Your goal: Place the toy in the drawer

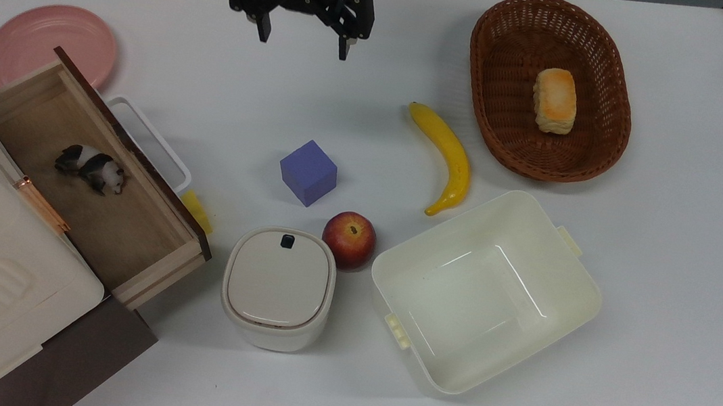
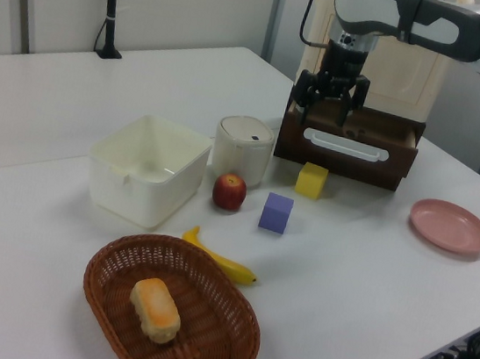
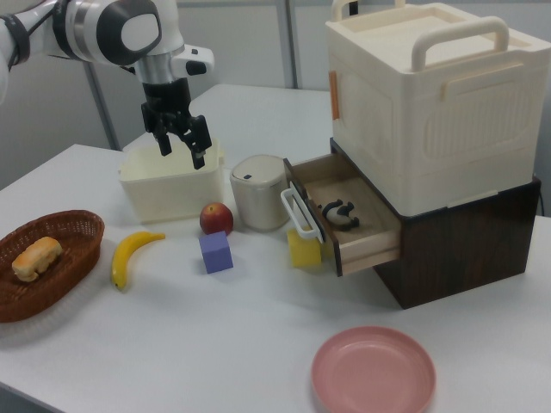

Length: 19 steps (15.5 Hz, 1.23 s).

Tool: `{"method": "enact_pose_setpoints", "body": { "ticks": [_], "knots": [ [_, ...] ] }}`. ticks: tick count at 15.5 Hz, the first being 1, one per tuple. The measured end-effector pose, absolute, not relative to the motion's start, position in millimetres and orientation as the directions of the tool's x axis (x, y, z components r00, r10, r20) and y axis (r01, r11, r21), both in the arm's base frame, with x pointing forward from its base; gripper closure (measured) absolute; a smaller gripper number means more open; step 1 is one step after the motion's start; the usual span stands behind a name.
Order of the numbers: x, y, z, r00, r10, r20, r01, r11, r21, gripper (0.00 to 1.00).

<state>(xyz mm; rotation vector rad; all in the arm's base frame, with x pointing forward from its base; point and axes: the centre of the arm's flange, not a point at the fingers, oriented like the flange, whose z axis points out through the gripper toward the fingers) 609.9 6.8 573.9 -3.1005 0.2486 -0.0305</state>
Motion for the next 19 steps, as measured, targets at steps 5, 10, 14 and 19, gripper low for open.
{"method": "enact_pose_setpoints", "body": {
  "ticks": [5,10,14,19],
  "knots": [
    [599.6,-6.2,581.0,0.98,-0.2,-0.01,-0.2,-0.98,-0.024,0.0],
    [589.5,-24.2,597.4,0.975,-0.223,0.015,-0.223,-0.974,-0.03,0.0],
    [576.3,-22.4,600.2,0.975,-0.219,0.036,-0.218,-0.975,-0.041,0.0],
    [571.1,-19.8,592.6,0.976,-0.215,0.044,-0.213,-0.976,-0.045,0.0]
  ]
}}
